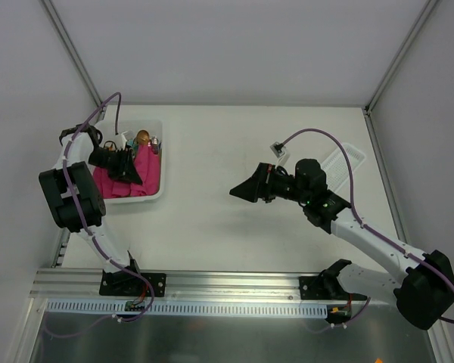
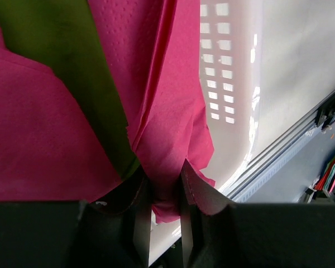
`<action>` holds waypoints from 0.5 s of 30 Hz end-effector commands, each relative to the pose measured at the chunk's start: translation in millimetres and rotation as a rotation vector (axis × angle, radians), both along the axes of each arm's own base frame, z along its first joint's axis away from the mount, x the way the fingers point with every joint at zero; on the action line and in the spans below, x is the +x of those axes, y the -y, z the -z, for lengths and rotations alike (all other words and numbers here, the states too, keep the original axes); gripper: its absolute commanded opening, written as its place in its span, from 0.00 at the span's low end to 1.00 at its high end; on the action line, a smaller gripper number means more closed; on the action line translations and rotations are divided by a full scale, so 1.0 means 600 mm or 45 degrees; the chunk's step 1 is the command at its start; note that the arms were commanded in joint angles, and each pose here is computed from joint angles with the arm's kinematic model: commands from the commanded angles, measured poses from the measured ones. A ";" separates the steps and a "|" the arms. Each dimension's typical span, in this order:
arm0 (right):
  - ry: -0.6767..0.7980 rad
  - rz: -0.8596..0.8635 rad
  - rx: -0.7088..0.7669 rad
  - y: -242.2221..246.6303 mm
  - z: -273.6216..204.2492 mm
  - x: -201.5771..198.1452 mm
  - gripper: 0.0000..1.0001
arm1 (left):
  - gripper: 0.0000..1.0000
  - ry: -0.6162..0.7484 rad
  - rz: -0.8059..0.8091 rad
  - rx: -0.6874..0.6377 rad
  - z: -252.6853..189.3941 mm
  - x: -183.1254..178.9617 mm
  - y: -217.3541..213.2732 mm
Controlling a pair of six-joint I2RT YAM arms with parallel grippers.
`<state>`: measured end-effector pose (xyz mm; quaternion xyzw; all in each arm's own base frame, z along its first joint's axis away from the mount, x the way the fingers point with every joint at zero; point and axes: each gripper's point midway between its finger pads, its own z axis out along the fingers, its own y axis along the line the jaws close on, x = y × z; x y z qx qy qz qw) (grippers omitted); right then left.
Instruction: Place the utensils on the paper napkin and roll it up
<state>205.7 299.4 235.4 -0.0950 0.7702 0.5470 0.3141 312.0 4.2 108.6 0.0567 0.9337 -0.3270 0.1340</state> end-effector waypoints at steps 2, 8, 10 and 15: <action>0.024 -0.019 0.017 -0.002 -0.008 -0.001 0.97 | 0.00 0.014 -0.002 0.017 -0.001 0.014 -0.024; 0.008 -0.022 0.013 -0.003 -0.002 -0.001 0.97 | 0.00 -0.027 -0.008 0.047 0.019 0.024 -0.038; 0.003 -0.027 0.012 -0.004 -0.001 -0.001 0.97 | 0.00 -0.061 -0.006 0.042 0.030 0.020 -0.038; -0.011 -0.032 0.007 -0.005 0.004 -0.001 0.97 | 0.01 -0.116 -0.013 0.004 0.048 0.010 -0.030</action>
